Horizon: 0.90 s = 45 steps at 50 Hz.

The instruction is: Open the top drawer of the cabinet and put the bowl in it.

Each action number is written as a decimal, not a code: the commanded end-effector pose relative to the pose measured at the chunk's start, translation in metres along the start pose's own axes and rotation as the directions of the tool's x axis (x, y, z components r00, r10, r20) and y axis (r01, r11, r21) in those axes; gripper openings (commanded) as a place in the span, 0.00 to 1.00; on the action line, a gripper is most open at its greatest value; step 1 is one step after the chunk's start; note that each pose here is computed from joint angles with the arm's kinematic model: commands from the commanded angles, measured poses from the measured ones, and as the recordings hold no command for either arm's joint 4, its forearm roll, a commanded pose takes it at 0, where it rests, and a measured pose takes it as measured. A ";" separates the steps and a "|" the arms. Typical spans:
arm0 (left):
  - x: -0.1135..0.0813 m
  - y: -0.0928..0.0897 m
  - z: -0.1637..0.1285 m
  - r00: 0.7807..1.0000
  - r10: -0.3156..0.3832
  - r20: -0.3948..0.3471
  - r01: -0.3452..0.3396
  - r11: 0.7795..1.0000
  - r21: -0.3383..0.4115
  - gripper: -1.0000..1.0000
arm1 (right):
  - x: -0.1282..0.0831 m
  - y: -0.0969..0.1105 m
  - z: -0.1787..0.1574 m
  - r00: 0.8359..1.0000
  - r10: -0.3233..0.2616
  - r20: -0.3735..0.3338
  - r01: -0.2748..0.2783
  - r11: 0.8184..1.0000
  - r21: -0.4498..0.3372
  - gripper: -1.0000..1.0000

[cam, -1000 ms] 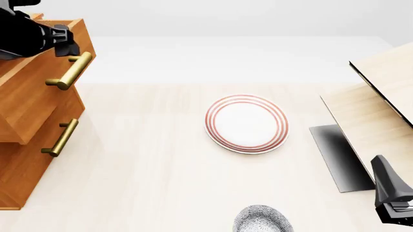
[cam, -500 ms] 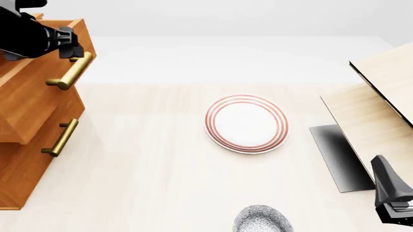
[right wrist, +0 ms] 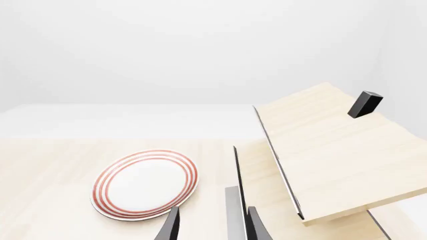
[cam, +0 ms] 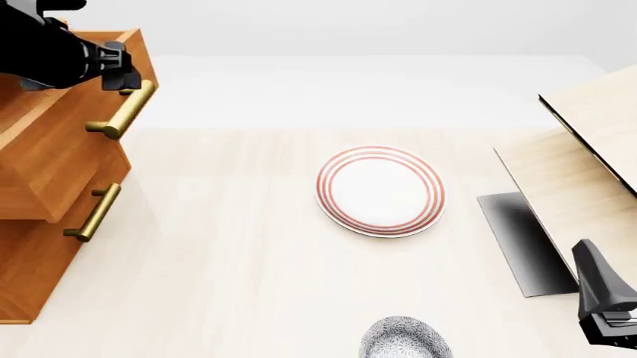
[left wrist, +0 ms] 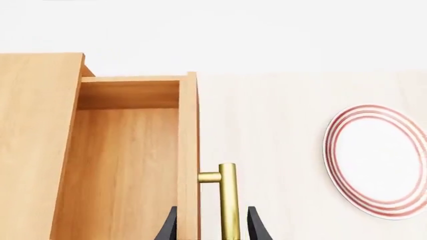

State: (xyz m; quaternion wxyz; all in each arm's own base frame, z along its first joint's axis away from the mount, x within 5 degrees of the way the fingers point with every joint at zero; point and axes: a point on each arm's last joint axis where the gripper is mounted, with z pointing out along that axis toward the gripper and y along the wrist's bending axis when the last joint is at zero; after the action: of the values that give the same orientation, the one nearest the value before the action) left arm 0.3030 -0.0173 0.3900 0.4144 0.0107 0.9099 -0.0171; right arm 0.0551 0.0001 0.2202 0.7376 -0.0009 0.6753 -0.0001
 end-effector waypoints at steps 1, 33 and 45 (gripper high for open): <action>-0.001 -0.018 -0.003 1.000 0.019 0.009 -0.020 0.999 0.047 1.00 | 0.002 0.000 0.000 1.000 0.000 0.000 0.000 1.000 0.000 1.00; 0.005 -0.054 0.000 0.997 0.077 -0.006 -0.076 0.988 0.135 1.00 | 0.002 0.000 0.000 1.000 0.000 0.000 0.000 1.000 0.000 1.00; 0.006 -0.070 0.002 0.996 0.090 -0.006 -0.087 0.981 0.174 1.00 | 0.002 0.000 0.000 1.000 0.000 -0.001 0.000 1.000 0.000 1.00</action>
State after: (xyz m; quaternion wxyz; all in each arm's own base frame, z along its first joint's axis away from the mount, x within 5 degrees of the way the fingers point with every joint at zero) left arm 0.2974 -0.0711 0.3902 0.4126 0.0713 0.9059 -0.0632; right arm 0.0551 0.0001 0.2202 0.7376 -0.0009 0.6753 0.0000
